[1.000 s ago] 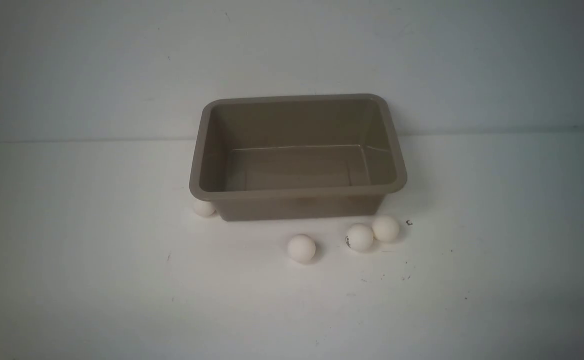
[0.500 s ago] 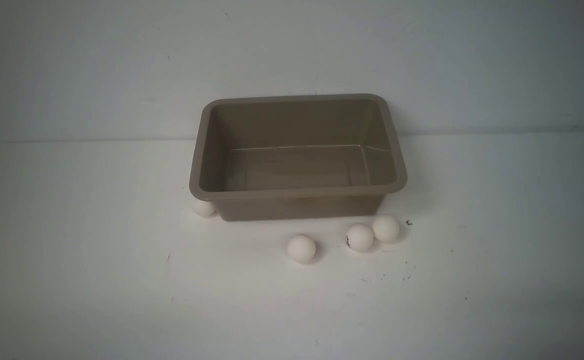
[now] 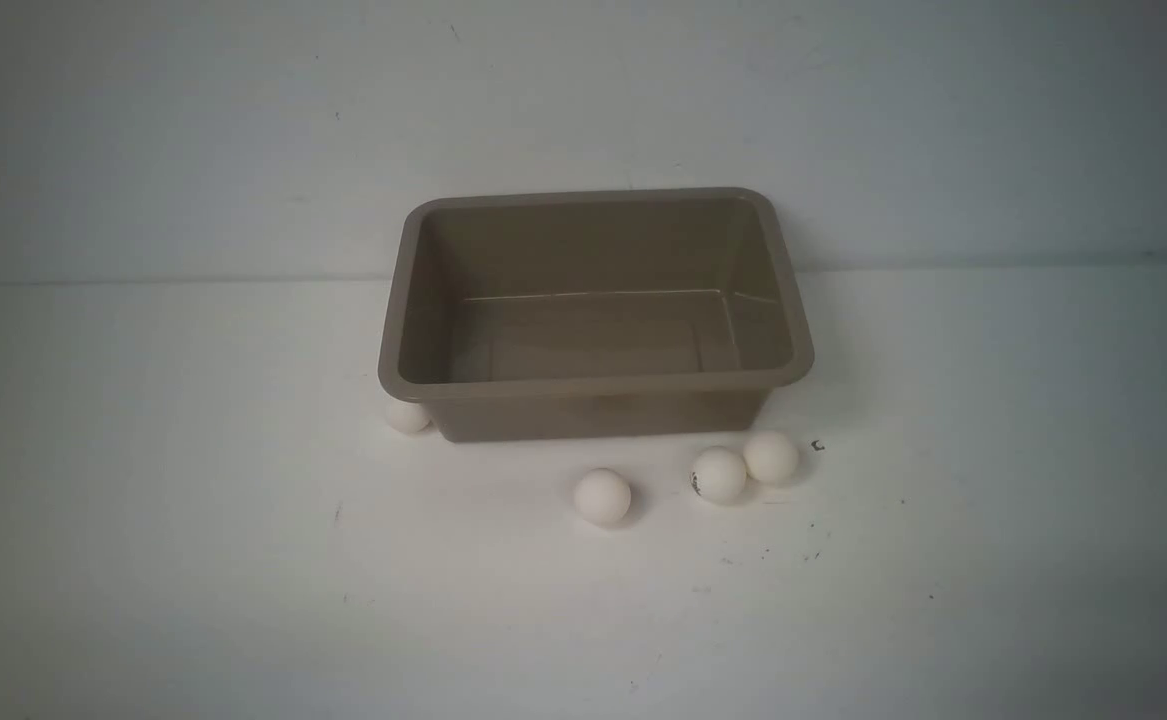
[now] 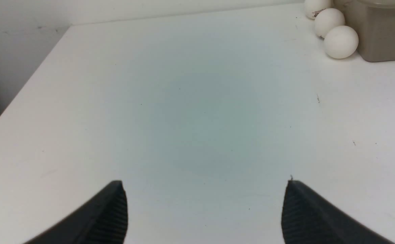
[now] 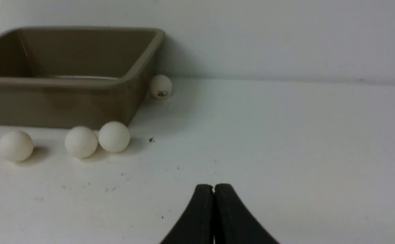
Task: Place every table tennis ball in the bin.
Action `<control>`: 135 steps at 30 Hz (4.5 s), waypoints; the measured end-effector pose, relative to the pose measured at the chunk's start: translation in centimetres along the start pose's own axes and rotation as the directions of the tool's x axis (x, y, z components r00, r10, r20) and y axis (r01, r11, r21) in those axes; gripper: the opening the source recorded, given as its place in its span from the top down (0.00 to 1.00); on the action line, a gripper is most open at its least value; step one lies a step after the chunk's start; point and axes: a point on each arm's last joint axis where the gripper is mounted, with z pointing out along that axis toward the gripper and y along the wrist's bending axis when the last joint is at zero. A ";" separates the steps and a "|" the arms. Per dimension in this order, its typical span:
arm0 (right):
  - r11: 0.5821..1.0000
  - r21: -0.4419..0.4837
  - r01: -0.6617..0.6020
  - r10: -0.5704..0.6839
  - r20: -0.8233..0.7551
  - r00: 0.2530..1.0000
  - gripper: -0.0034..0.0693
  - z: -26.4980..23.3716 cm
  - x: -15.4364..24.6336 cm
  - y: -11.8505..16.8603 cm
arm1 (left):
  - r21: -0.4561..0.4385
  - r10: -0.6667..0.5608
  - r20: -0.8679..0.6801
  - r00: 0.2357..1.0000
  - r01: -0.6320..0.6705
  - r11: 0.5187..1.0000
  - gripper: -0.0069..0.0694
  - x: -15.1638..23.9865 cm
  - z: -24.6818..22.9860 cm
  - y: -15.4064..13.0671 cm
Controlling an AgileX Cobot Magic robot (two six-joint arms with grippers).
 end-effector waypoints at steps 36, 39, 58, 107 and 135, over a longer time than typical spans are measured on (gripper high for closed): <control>0.982 -0.113 -0.151 0.157 0.044 0.987 0.98 -4.0 -6.9 1.0 | 0.000 0.000 0.000 1.000 0.000 1.000 0.19 0.0 0.0 0.0; 0.981 -0.117 -0.157 0.163 0.048 0.985 0.98 -4.0 -7.0 1.0 | 0.000 0.000 0.000 1.000 0.000 1.000 0.19 0.0 0.0 0.0; 0.981 -0.117 -0.158 0.165 0.052 0.985 0.98 -4.0 -7.0 1.0 | 0.000 0.000 0.000 1.000 0.000 1.000 0.19 0.0 0.0 0.0; 0.976 -0.150 -0.161 0.166 0.023 0.986 0.97 -4.1 -6.8 1.3 | 0.205 -0.413 0.249 0.876 0.369 0.907 0.19 -5.8 -2.4 -0.6; 0.933 -0.313 0.176 -0.225 -0.130 0.966 0.53 1.0 -11.2 2.5 | 0.379 0.003 -0.068 0.998 0.023 0.925 0.19 -12.6 -3.4 -2.7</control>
